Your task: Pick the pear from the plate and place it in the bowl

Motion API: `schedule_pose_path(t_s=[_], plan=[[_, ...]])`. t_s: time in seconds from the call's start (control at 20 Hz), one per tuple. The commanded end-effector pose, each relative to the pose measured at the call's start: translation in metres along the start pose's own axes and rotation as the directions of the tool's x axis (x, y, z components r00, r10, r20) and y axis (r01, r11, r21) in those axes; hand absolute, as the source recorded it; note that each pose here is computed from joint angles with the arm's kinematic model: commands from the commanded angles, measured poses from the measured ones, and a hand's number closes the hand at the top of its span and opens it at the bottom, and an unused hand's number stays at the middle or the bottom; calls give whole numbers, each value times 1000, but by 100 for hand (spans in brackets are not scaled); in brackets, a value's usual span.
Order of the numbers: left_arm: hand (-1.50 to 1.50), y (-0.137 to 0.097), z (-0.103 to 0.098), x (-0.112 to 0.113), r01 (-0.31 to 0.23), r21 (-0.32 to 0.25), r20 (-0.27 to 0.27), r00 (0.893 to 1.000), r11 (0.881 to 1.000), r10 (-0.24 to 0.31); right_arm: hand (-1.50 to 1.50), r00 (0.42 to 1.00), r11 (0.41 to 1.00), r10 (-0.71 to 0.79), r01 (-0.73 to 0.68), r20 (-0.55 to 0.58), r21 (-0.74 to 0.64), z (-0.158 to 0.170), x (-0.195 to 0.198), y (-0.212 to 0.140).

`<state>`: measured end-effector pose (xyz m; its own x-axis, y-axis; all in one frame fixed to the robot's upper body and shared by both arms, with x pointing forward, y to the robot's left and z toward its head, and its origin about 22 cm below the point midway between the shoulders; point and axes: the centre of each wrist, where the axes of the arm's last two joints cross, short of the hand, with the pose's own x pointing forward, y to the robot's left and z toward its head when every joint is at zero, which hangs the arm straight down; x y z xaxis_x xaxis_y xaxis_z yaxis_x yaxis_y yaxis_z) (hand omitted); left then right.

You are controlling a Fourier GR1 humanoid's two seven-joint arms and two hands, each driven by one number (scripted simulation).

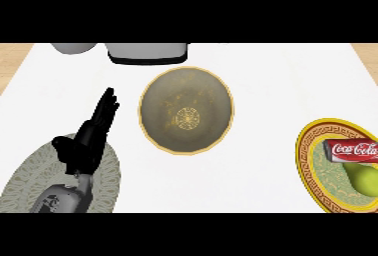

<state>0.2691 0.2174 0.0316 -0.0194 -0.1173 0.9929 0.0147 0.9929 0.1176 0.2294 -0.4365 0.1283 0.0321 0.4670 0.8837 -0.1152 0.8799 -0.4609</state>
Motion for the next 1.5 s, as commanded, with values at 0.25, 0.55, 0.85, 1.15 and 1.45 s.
schedule_pose_path(t_s=[0.25,0.55,0.85,1.15,1.45], plan=[[0,-14,-6,-8,-7,-12,23,1000,1000,7,-150,965,991,100,-75,-242,111,-36,42,-17],[0,3,-8,5,-13,-22,8,1000,1000,14,-150,900,946,230,-117,-371,302,-27,32,-12],[0,-4,8,-15,1,-18,-3,1000,1000,-1,-150,859,921,275,-107,-433,374,-26,3,-3],[0,-8,-1,7,-3,4,23,1000,1000,3,-150,872,921,233,-57,-430,385,-25,-11,-22],[0,-9,-1,-1,1,1,4,1000,1000,-1,-150,901,940,128,23,-415,340,-31,-14,-23]])
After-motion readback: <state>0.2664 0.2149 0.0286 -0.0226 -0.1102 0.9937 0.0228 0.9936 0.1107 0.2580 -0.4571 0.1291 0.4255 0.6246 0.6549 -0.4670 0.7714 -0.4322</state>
